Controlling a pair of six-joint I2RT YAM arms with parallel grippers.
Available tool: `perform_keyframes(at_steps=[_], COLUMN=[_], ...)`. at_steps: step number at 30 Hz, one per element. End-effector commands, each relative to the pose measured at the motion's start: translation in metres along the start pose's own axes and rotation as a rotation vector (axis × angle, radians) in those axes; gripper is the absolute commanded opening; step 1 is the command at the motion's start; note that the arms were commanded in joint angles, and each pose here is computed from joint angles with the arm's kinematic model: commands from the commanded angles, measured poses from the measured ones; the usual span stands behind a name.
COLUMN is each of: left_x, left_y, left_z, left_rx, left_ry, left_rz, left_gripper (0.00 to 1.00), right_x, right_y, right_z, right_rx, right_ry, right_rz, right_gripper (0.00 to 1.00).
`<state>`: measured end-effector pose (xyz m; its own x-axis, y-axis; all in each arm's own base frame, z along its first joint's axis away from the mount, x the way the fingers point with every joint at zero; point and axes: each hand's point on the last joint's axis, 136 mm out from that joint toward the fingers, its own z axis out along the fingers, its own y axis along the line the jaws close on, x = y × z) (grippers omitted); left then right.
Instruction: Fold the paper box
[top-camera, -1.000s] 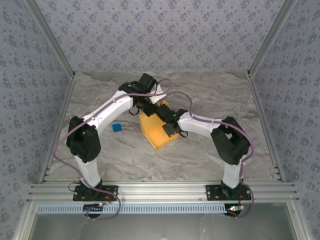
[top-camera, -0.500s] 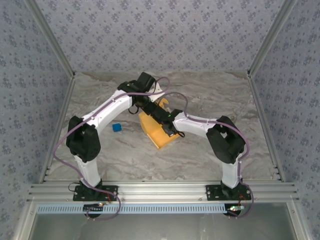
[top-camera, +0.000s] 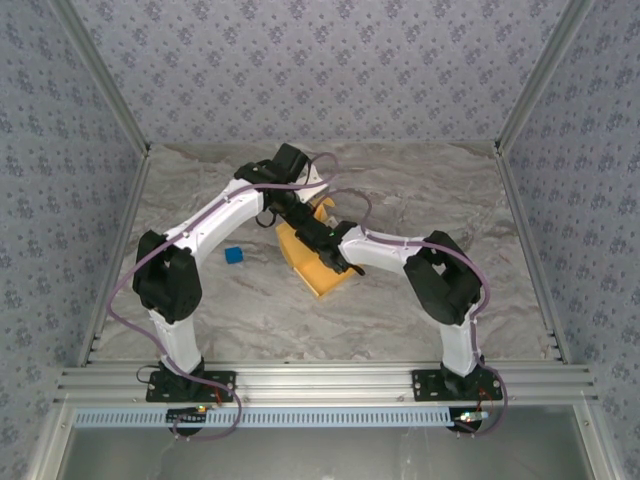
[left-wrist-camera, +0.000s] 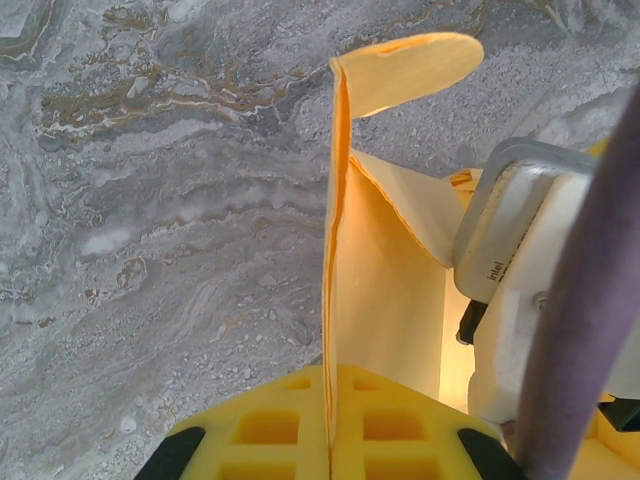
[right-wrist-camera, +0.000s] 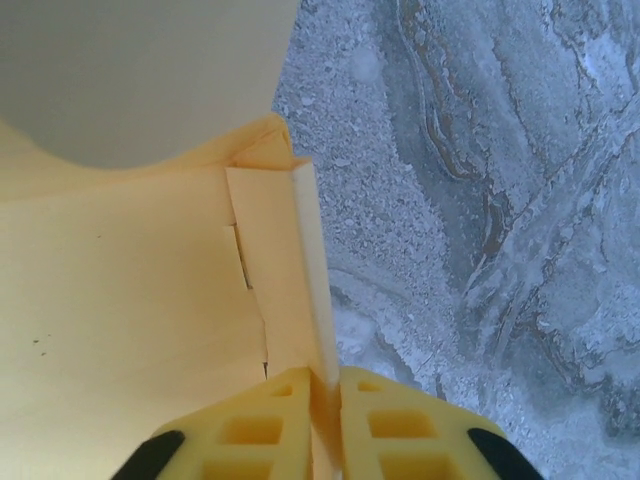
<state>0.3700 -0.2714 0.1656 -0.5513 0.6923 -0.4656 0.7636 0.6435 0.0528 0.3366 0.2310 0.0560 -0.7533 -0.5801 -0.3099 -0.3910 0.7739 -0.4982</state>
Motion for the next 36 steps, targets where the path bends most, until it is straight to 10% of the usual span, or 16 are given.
perform_keyframes(at_steps=[1, 16, 26, 36], left_x=[-0.013, -0.013, -0.022, -0.057], left_y=[-0.022, -0.018, -0.014, -0.013], left_z=[-0.01, -0.005, 0.016, -0.024], left_rx=[0.054, 0.04, 0.038, 0.028], left_ry=[-0.041, -0.029, 0.03, -0.07], left_rz=[0.055, 0.088, 0.139, 0.125], left_gripper=[0.0, 0.0, 0.06, 0.42], right_x=[-0.001, -0.013, 0.019, 0.037], right_y=[-0.011, -0.031, -0.059, -0.074], right_z=[-0.009, -0.051, -0.056, -0.056], right_rx=[-0.036, -0.224, -0.384, -0.328], right_ry=[0.012, -0.112, -0.143, -0.149], right_rz=[-0.007, 0.176, 0.378, 0.394], right_gripper=[0.19, 0.54, 0.59, 0.6])
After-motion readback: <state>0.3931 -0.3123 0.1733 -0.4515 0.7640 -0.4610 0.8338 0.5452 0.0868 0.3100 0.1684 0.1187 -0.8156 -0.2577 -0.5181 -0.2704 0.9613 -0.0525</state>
